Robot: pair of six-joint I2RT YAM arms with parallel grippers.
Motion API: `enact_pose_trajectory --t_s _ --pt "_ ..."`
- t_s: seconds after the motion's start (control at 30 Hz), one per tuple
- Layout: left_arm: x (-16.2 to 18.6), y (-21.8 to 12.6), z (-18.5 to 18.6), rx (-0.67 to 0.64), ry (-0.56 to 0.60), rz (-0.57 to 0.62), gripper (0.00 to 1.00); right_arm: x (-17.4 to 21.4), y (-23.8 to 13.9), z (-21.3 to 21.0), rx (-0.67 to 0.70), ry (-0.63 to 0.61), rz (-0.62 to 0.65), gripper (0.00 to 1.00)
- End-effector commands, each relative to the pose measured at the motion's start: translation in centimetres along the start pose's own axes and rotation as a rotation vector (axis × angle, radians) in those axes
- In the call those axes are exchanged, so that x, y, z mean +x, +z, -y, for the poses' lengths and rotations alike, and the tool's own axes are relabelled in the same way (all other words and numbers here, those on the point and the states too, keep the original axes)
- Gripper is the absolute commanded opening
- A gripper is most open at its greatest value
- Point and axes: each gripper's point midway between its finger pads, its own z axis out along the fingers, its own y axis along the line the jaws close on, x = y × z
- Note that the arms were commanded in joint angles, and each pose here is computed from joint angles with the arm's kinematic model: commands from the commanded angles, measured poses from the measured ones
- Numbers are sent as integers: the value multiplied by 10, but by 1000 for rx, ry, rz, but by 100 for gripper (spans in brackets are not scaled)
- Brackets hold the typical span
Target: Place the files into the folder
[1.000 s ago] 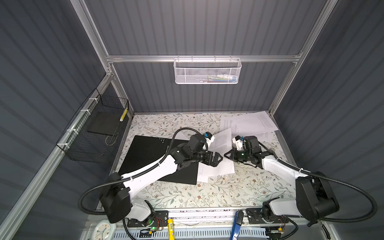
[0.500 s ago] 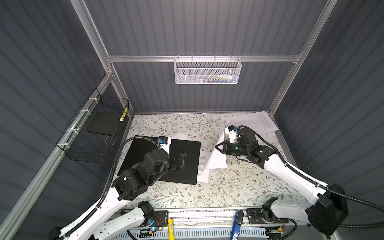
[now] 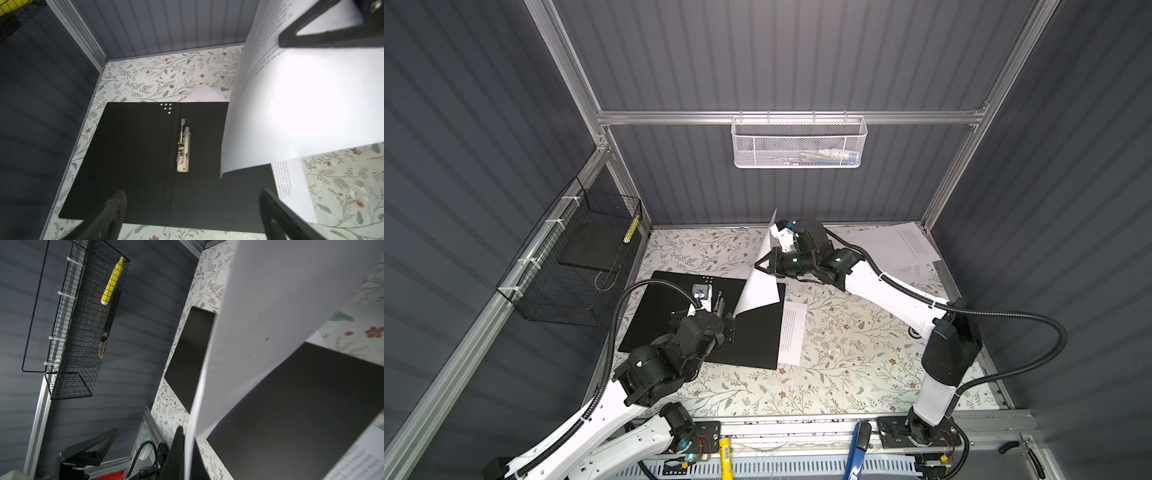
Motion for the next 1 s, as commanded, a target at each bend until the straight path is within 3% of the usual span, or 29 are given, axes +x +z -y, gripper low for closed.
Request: enact_pose_trajectory --t_s 0.0,0.17,0.4,0.97 --pt "0 -7 -15 -17 -39 81 100 -7 9 18 23 30 12 0" --pt "-3 -11 -20 -6 -93 149 100 9 33 96 103 159 -8 0" --pt "5 3 -12 -30 -26 84 100 62 77 175 195 301 -55 0" --pt "8 12 -6 -21 -12 49 100 115 95 197 218 433 -113 0"
